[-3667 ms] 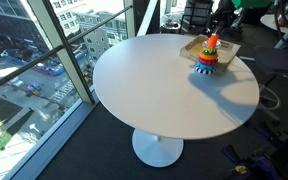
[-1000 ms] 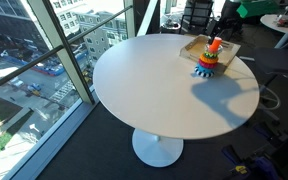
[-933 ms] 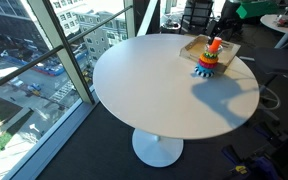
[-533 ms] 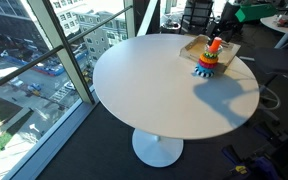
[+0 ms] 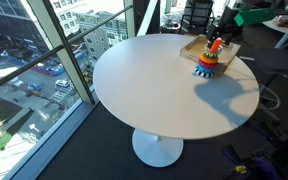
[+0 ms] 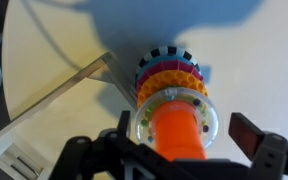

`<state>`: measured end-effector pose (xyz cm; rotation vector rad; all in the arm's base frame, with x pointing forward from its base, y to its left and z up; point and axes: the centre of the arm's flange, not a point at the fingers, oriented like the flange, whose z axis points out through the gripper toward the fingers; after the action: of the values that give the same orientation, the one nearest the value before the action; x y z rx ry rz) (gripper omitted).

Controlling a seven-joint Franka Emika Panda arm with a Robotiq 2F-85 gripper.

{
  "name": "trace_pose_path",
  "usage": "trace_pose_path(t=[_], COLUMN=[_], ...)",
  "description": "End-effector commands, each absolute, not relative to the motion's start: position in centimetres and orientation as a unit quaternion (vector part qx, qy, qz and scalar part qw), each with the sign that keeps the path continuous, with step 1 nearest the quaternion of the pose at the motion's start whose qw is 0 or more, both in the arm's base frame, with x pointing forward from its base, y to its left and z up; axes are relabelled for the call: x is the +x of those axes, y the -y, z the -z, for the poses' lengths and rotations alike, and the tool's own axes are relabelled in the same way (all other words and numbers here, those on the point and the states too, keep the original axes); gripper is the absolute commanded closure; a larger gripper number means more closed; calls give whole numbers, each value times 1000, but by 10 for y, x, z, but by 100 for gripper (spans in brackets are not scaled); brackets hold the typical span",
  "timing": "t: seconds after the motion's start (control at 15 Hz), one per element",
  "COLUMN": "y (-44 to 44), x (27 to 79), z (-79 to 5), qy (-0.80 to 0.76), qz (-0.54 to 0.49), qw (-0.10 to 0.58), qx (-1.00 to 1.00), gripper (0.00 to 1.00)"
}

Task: Move the rings stacking stand to the right, remove the clear ring from the ring stacking stand and put it on the table

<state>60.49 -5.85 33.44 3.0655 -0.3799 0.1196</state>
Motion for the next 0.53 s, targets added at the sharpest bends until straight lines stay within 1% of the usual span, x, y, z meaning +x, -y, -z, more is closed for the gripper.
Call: trace_pose_path(t=[0.0,0.47], y=[58,58], x=[605,607], z=[-330,-322], qy=[133,135], qz=[-49,-52], qw=[20,20], qx=[990,989], gripper=[0,0])
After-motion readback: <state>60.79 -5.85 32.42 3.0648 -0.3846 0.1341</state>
